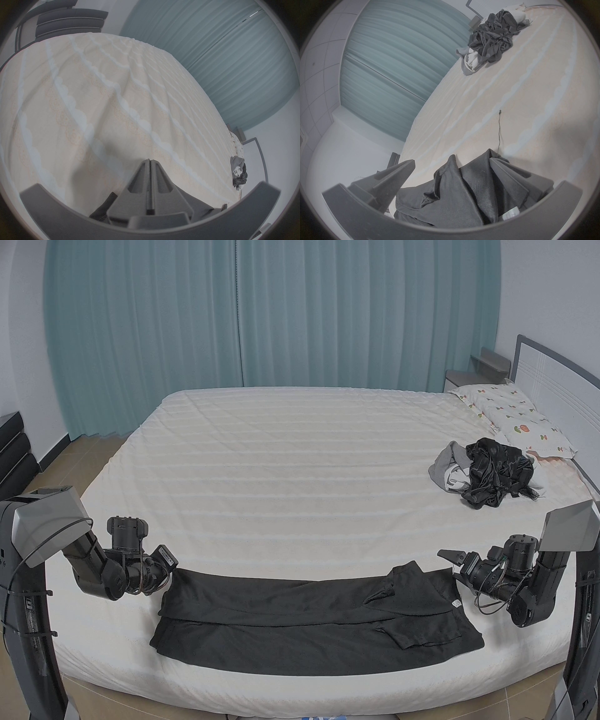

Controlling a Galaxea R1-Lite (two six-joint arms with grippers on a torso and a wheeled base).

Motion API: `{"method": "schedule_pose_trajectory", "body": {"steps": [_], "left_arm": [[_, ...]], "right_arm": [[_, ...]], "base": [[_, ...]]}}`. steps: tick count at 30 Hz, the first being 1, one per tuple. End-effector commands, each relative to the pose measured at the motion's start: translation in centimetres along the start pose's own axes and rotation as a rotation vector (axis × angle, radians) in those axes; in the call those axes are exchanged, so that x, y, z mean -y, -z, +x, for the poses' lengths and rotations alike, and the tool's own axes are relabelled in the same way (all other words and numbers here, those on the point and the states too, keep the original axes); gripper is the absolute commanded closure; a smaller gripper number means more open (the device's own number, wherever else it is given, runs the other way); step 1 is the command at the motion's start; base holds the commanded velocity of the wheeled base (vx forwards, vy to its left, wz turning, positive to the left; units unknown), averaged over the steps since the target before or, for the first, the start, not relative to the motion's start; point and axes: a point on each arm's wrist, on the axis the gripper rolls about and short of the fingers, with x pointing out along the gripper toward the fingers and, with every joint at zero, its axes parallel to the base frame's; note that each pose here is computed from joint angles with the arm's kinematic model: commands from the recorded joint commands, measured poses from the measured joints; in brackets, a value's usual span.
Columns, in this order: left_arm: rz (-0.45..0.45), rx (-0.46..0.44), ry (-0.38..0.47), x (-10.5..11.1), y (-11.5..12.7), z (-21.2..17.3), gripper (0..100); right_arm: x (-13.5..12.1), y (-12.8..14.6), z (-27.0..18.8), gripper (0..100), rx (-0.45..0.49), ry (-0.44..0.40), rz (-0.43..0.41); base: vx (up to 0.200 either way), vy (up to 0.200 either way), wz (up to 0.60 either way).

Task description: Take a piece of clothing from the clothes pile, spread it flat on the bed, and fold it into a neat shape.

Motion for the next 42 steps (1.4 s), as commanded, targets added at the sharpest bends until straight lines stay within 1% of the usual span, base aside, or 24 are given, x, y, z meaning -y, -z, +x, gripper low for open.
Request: {"method": "schedule_pose_trajectory", "body": {"steps": [1,6,7,14,23,34,42], "left_arm": [[0.000,0.000,0.000,0.0,0.0,0.0,100],[0.000,0.000,0.000,0.0,0.0,0.0,100],[0.000,-0.001,-0.002,-0.1,0.0,0.0,100],[-0.002,0.002,-0.002,-0.1,-0.1,0.0,100],[-0.013,0.011,-0.003,-0.4,-0.6,-0.2,100],[-0.037,0.008,0.000,-0.5,-0.7,-0.2,100],[-0.037,0.007,0.006,-0.5,-0.7,0.1,100]], "right_arm": [[0.6,0.4,0.4,0,-0.013,0.012,0.007],[0.7,0.3,0.8,0,-0.013,0.006,0.005],[0.8,0.3,0.9,100,-0.013,0.006,0.005],[1.3,0.0,1.4,100,-0.001,0.010,0.005],[1.9,-1.6,1.4,100,0.054,0.008,0.010],[2.4,-1.7,2.0,100,0.060,0.006,0.012],[2.9,-1.8,2.4,100,0.065,0.011,0.014]], "base": [[0.000,0.000,0.00],[0.000,0.000,0.00],[0.000,0.000,0.00],[0.000,0.000,0.00],[0.000,0.000,0.00],[0.000,0.000,0.00],[0.000,0.000,0.00]]}}
